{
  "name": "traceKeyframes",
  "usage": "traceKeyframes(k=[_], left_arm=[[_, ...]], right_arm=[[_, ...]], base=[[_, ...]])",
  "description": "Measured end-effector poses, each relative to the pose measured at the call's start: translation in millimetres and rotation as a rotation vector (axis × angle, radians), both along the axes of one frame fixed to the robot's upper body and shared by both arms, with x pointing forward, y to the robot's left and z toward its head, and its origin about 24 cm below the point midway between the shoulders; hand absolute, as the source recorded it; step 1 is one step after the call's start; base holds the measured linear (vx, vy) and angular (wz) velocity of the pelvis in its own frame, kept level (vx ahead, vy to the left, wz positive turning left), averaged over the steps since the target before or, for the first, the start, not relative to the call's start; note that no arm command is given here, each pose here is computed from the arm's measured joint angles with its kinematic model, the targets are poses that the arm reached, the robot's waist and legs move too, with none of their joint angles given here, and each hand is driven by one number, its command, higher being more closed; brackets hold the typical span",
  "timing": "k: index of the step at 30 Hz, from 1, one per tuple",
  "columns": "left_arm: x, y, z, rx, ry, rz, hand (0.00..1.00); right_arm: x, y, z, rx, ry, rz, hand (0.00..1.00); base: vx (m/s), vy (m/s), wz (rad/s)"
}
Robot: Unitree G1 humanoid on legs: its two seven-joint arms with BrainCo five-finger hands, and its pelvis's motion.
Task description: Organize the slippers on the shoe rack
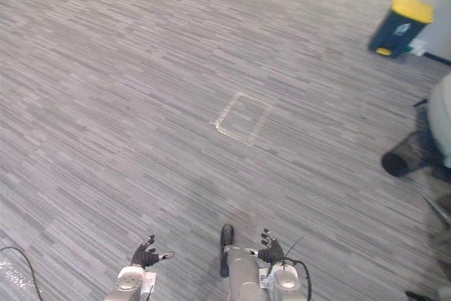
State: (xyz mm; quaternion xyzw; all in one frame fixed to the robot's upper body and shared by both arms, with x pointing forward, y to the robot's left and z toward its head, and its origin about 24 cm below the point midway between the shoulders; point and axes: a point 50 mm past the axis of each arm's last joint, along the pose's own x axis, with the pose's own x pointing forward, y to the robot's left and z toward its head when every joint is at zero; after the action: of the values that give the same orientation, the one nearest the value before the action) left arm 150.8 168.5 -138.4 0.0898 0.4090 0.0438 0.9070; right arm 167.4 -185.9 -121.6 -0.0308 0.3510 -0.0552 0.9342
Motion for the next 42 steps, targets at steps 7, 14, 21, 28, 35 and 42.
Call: traceKeyframes(k=[7, 14, 21, 28, 35, 42], left_arm=[[-12, 0, 3, -0.055, -0.032, 0.117, 0.0], [-5, 1, 6, -0.054, -0.062, 0.129, 0.0], [-8, 5, -1, -0.015, 0.004, 0.045, 0.0], [-10, 9, -4, 0.017, 0.04, -0.009, 0.0], [-8, -1, -5, 0.005, 0.053, -0.045, 0.0], [-17, -9, -5, -0.044, 0.041, 0.013, 0.0]], right_arm=[[-16, 10, -1, 0.023, 0.017, 0.015, 0.0], [-23, 10, -10, 0.025, 0.075, 0.009, 0.0], [-37, 6, -20, 0.013, 0.156, 0.008, 0.0], [-15, 6, -11, -0.004, 0.082, 0.041, 0.0], [-2, -2, -4, -0.024, 0.047, 0.034, 0.0], [-20, 0, -7, -0.006, 0.073, 0.001, 0.0]], base=[[0.51, -0.161, -0.23], [0.54, 0.116, -0.95], [0.56, 0.268, -0.42], [0.56, 0.131, -0.13], [0.57, -0.097, -0.01], [0.52, -0.094, -0.48]])
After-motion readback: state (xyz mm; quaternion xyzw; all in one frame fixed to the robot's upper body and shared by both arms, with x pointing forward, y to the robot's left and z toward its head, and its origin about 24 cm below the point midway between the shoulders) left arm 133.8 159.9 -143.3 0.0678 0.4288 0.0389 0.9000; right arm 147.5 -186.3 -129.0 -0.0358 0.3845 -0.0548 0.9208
